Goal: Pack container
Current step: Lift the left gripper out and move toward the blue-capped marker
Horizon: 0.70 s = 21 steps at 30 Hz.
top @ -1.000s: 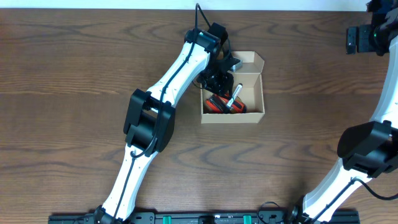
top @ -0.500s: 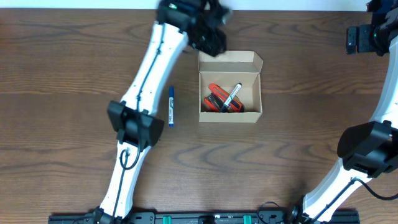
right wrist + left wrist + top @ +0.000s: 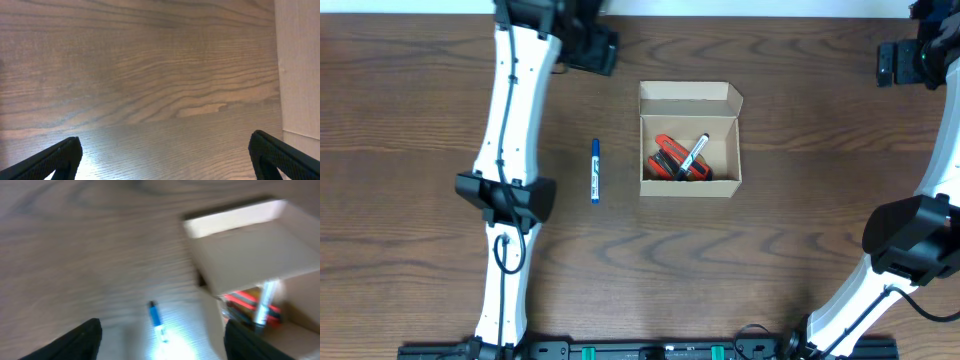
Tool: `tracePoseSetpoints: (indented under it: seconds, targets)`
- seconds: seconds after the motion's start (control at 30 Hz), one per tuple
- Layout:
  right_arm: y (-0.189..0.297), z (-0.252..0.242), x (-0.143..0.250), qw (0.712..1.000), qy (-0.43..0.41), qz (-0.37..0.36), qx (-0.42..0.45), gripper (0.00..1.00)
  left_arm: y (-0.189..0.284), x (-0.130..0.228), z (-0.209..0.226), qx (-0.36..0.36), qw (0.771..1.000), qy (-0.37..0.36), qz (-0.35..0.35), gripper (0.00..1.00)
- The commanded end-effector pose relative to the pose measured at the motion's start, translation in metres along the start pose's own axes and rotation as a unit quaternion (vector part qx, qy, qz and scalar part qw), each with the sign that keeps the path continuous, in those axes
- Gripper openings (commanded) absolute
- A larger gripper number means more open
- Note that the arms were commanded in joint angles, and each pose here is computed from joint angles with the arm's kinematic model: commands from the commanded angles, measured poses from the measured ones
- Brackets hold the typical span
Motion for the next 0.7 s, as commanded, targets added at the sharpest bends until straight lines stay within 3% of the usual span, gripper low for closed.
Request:
tracePoseSetpoints:
  seconds: [0.0, 0.17, 0.4, 0.67]
  targets:
    - [-0.006, -0.002, 0.004, 1.000, -0.010, 0.008, -0.001, 0.99, 0.000, 0.021, 0.031, -0.054, 0.996, 0.059, 0.046, 0.83]
    - [-0.006, -0.002, 0.004, 1.000, -0.010, 0.008, -0.001, 0.99, 0.013, 0.020, 0.021, -0.054, 0.995, 0.076, 0.031, 0.83]
    - [-0.006, -0.002, 0.004, 1.000, -0.010, 0.008, -0.001, 0.99, 0.070, 0.023, -0.019, -0.076, 0.996, 0.027, -0.027, 0.80]
    - [-0.006, -0.002, 0.004, 1.000, -0.010, 0.008, -0.001, 0.99, 0.134, 0.078, -0.031, -0.116, 0.993, 0.012, -0.023, 0.81]
Point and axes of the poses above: each gripper's point midway between its finger pads, its own y axis back along the fingers, its own z axis along the line the jaws close on, x = y × z, the point moved 1 cm from there along y, back along the fingers, and after that the axes turned 3 degrees about y, right-handed, at the moved point
